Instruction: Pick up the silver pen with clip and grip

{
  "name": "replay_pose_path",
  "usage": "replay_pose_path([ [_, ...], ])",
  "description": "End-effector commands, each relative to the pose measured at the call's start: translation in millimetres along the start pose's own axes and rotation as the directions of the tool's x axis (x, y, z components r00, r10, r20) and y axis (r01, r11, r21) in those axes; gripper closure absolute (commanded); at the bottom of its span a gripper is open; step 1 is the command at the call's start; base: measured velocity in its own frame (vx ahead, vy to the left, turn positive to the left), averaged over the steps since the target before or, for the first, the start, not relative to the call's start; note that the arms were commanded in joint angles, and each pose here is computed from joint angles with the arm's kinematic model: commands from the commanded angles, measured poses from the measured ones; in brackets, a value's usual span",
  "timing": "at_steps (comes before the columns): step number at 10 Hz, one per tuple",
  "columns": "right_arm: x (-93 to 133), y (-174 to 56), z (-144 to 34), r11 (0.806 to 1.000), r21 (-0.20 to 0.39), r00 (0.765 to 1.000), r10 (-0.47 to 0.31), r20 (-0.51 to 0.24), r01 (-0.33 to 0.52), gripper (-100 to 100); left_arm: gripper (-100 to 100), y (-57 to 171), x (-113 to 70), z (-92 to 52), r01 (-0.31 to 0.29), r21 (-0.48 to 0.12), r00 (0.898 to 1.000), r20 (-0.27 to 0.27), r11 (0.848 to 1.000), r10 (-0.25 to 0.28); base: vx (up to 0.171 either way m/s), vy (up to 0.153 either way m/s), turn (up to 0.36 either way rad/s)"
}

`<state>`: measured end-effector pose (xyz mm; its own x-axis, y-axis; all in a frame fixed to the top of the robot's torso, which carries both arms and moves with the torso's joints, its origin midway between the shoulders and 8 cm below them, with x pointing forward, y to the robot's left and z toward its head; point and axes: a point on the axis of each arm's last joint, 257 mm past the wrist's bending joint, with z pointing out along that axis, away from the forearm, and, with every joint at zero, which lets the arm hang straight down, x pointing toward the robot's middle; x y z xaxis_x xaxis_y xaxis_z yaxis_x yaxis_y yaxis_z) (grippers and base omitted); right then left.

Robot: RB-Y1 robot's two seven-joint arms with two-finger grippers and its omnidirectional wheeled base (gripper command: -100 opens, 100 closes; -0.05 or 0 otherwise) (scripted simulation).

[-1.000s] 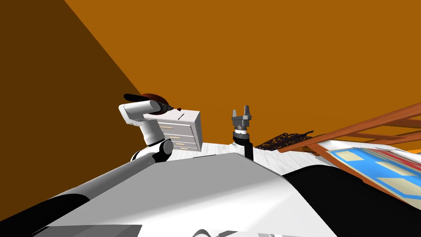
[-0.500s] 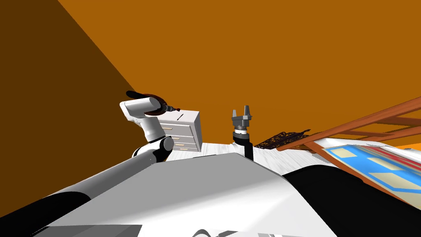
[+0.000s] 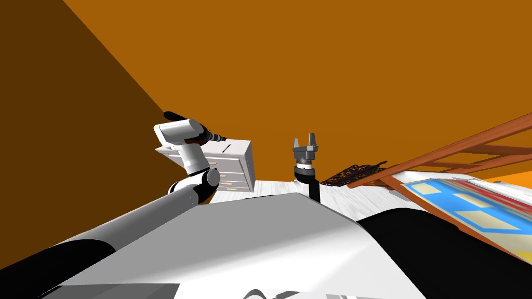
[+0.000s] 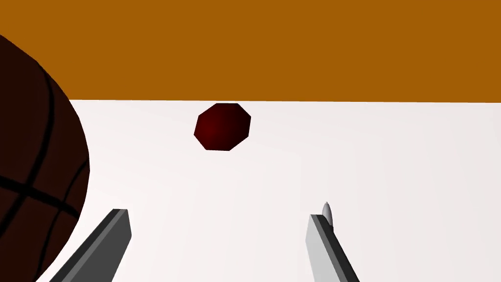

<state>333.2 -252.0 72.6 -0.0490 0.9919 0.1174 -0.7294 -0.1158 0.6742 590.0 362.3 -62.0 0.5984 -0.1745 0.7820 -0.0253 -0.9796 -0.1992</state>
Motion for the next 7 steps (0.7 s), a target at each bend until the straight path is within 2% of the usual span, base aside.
replay_pose_path([
  [1, 0, 0, 0.0, 1.000, 0.000, 1.000, 0.000, 0.000, 0.000, 0, -100, 7, -8.8, 0.8, 0.016, -0.029, 0.999, 0.044, 0.999, -0.015, 0.007, 0.013, -0.034],
  [4, 0, 0, 0.0, 1.000, 0.000, 1.000, 0.000, 0.000, 0.000, 0, -100, 22, -18.1, 1.4, 0.068, -0.085, 0.991, 0.124, 0.994, -0.057, 0.007, 0.012, -0.046],
  [7, 0, 0, 0.0, 1.000, 0.000, 1.000, 0.000, 0.000, 0.000, 0, -100, 33, -30.8, -1.2, 0.092, -0.121, 0.979, 0.195, 0.988, -0.068, 0.006, 0.015, -0.032],
])
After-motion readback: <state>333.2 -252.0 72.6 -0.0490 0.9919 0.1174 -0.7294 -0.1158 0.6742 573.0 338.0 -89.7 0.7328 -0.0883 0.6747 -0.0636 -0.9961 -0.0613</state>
